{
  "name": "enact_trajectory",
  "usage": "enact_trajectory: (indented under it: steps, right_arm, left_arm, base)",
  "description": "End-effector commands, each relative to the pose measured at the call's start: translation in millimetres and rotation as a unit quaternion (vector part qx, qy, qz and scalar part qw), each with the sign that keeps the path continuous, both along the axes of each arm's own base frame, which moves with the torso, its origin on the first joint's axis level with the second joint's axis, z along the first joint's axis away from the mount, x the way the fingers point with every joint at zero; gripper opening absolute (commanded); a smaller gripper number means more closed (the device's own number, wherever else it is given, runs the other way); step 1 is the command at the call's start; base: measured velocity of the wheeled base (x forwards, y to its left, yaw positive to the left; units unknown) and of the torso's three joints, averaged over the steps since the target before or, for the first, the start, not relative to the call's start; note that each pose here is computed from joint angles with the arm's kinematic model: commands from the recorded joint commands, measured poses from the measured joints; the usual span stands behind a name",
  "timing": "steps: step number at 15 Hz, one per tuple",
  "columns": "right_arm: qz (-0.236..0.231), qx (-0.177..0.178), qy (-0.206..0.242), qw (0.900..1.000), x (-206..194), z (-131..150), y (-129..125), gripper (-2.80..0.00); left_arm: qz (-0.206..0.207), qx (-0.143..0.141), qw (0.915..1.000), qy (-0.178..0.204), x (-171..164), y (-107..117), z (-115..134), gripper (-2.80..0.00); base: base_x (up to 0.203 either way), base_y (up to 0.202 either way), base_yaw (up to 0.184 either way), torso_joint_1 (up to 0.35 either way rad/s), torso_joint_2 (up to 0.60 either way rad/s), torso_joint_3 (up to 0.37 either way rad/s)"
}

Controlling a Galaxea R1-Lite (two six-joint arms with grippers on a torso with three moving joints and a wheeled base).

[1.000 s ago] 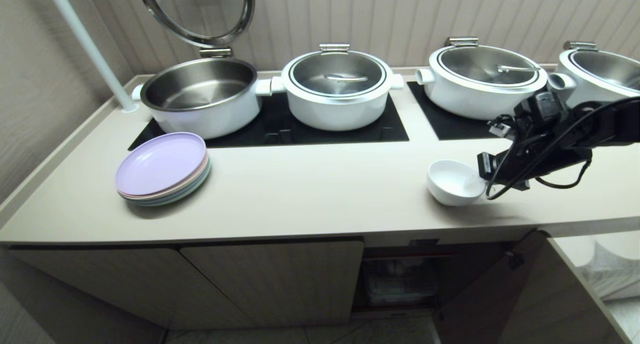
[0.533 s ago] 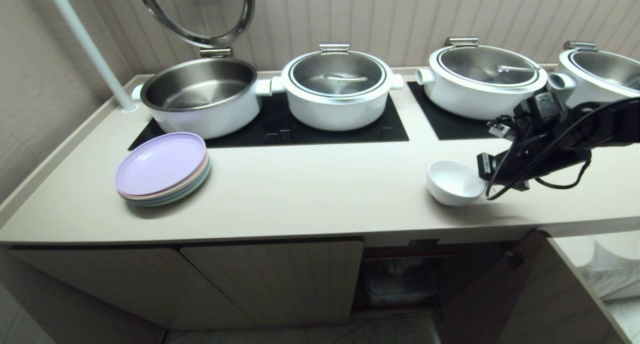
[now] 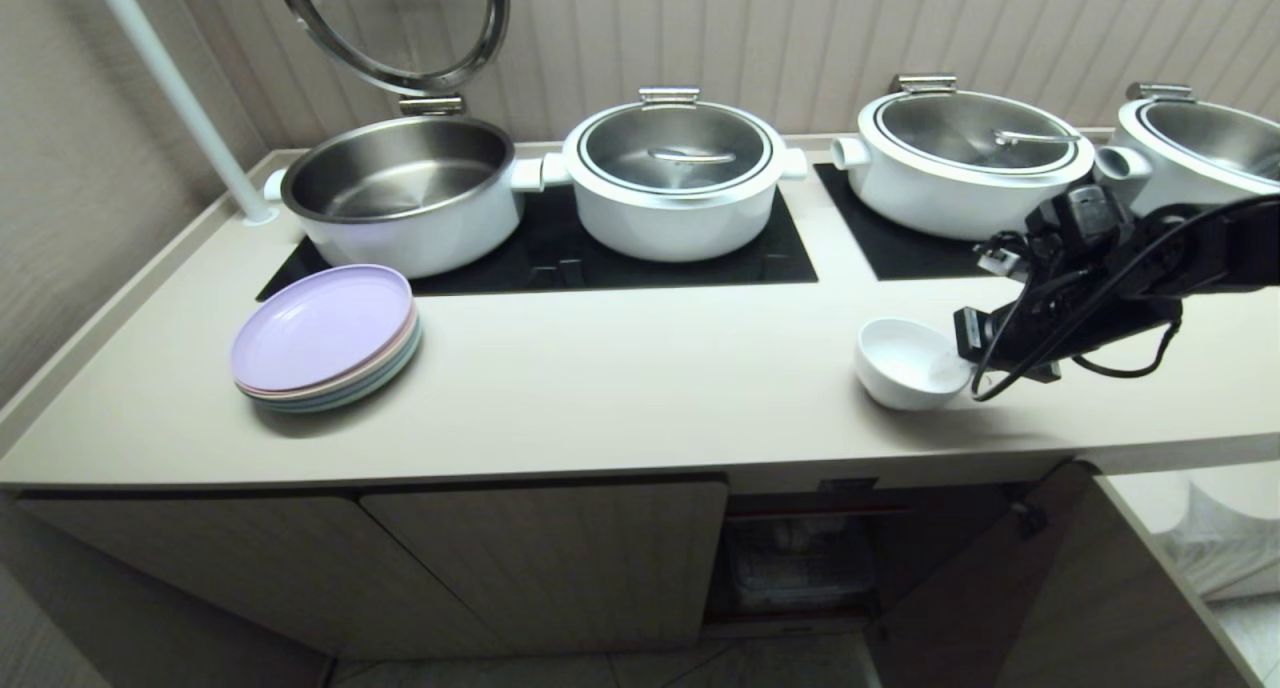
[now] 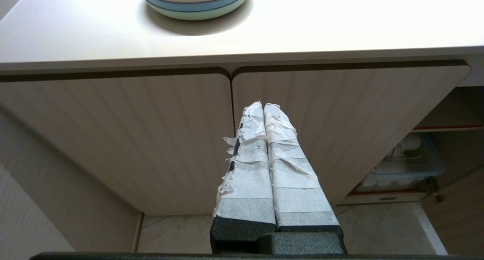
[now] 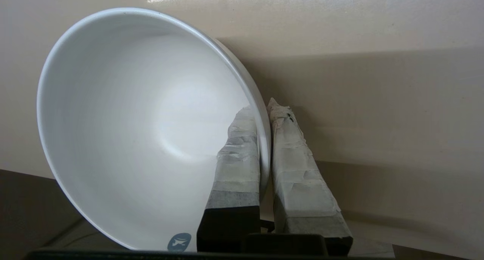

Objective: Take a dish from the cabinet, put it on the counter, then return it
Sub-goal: Place it on the table

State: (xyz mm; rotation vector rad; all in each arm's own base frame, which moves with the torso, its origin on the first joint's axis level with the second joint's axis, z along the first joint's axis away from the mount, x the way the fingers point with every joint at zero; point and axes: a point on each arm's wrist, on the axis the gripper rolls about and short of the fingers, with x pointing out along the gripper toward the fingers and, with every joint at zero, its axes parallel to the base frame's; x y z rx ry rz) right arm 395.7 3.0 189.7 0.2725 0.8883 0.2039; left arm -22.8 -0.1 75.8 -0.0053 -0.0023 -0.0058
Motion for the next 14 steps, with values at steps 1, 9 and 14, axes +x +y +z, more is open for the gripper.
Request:
enact_trajectory:
  steps: [1, 9, 14]
  right_arm:
    - [0.000, 0.001, -0.001, 1.000, -0.5, 1.1, 0.0, -2.80]
    - [0.004, 0.000, -0.005, 1.000, -0.7, 2.6, 3.0, -2.80]
    - [0.005, -0.002, -0.006, 1.000, -1.9, 4.2, 4.1, -2.80]
  left_arm:
    - [0.000, 0.000, 1.0000, 0.000, 0.0, 0.0, 0.0, -2.80]
    - [0.000, 0.000, 1.0000, 0.000, 0.0, 0.0, 0.0, -2.80]
    - [0.000, 0.000, 1.0000, 0.000, 0.0, 0.0, 0.0, -2.80]
  base:
    - [0.000, 0.000, 0.000, 0.000, 0.00, 0.000]
    - [0.000, 0.000, 0.000, 0.000, 0.00, 0.000]
    - [0.000, 0.000, 0.000, 0.000, 0.00, 0.000]
